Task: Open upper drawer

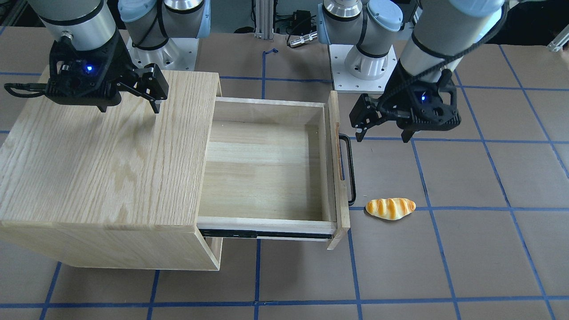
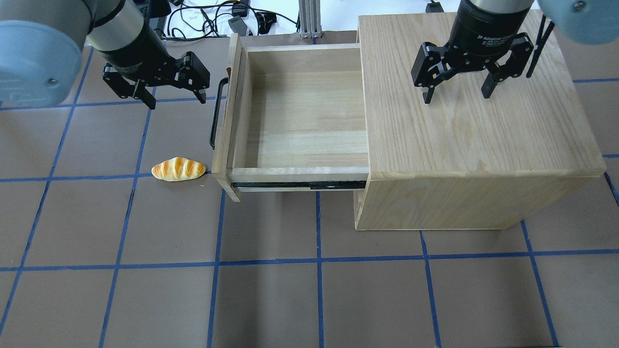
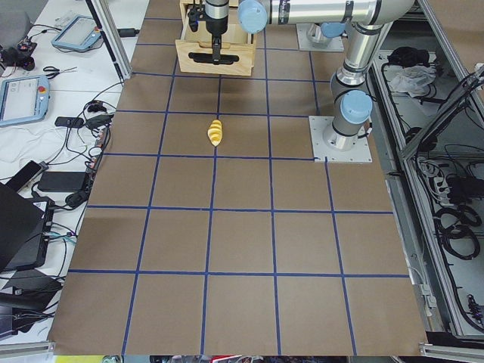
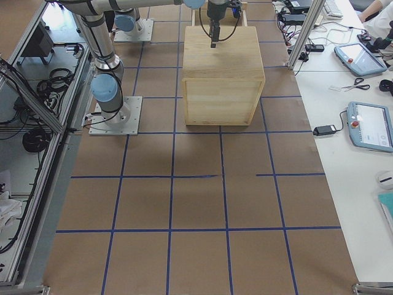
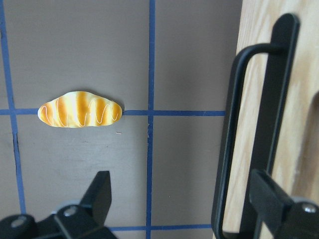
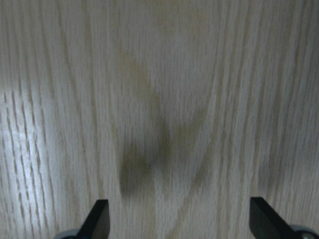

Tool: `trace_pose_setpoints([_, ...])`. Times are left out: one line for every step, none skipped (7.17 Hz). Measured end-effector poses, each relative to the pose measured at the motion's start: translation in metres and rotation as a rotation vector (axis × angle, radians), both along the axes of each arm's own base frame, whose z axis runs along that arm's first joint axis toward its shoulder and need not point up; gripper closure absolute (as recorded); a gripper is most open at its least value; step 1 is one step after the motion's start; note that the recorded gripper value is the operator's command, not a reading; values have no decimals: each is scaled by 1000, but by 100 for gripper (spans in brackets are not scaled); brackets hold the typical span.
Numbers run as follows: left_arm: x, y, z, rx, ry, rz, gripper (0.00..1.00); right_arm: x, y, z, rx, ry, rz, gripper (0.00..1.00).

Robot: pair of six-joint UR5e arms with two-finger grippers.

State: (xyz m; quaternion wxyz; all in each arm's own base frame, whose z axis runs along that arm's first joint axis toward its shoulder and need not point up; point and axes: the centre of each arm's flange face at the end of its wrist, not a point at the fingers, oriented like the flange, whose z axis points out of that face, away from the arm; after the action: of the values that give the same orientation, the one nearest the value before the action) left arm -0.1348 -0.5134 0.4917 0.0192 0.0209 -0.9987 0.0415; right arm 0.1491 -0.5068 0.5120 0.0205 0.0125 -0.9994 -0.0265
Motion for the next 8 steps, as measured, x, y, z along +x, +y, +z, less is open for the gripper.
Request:
trace_pose_setpoints([1,15,15,-10,-20,1,0,0,0,0,0,0,0,0])
trace_pose_setpoints([3,23,22,-14,-29,4,0,0,0,0,0,0,0,0])
trace_pose_setpoints([4,27,25,-12,-30,9,0,0,0,0,0,0,0,0])
trace_pose_setpoints([4,27,25,-7,-29,11,0,0,0,0,0,0,0,0])
trace_pose_setpoints([4,26,24,-1,-26,11,0,0,0,0,0,0,0,0])
trace_pose_setpoints([4,24,23,3,-25,12,0,0,0,0,0,0,0,0])
trace_pose_setpoints([4,24,23,3,-25,12,0,0,0,0,0,0,1,0])
trace_pose_setpoints([4,24,23,4,-25,12,0,0,0,0,-1,0,1,0])
